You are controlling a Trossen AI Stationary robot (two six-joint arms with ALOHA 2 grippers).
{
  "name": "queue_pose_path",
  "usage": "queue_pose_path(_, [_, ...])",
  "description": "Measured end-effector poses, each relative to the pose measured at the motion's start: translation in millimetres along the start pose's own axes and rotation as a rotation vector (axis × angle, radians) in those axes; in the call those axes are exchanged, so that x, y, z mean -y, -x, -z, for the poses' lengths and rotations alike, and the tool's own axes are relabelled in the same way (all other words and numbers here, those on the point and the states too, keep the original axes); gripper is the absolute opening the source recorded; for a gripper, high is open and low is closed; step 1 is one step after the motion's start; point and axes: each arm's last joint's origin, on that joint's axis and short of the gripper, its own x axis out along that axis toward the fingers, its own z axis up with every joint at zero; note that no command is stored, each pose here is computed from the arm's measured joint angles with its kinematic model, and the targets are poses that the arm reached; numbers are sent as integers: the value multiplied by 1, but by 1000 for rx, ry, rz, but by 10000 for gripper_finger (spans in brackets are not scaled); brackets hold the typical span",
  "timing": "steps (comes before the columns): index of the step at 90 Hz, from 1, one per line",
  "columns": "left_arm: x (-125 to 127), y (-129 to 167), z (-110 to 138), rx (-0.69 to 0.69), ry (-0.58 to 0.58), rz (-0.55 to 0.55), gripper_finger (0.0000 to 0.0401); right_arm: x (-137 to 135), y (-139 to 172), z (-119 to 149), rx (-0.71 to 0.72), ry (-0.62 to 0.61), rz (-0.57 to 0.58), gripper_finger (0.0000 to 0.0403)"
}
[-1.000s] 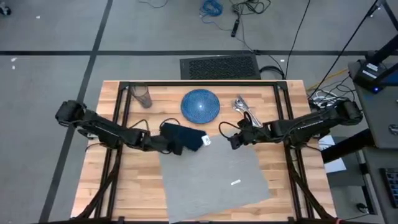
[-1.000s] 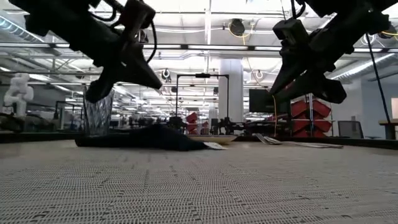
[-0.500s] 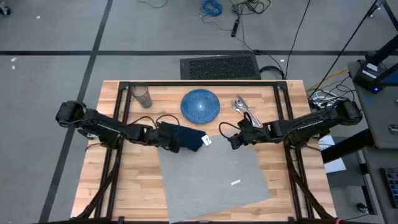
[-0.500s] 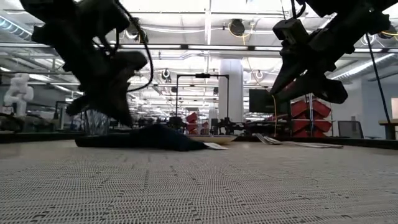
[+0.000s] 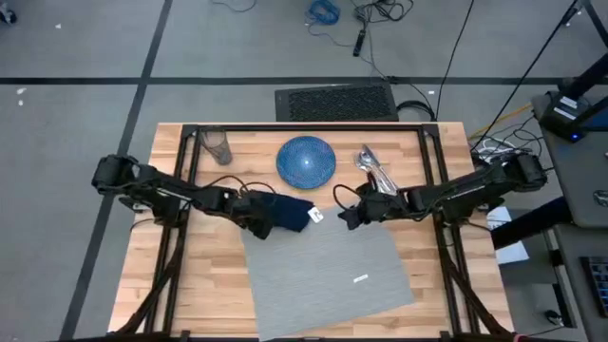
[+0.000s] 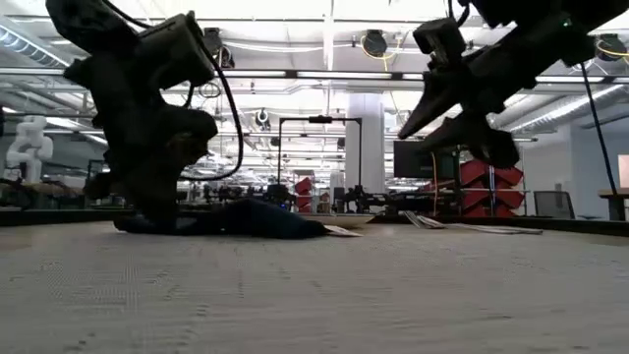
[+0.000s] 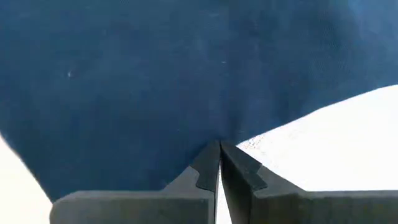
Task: Set table place
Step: Fold the blue table napkin
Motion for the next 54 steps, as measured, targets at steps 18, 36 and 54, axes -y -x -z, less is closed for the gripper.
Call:
queue_pose_path(18, [12,-7,-2,-30,-21,145,0,-7,-34,-6,-91,87,-26,100])
queue_pose_path(36, [11,-7,-3,2,-29,136,0,-26,-61,-11,-131,244,-42,100])
queue_pose_path(54, [7,-6,-11,49,-20,113,0,-27,-86,-8,-210,256,-11,98])
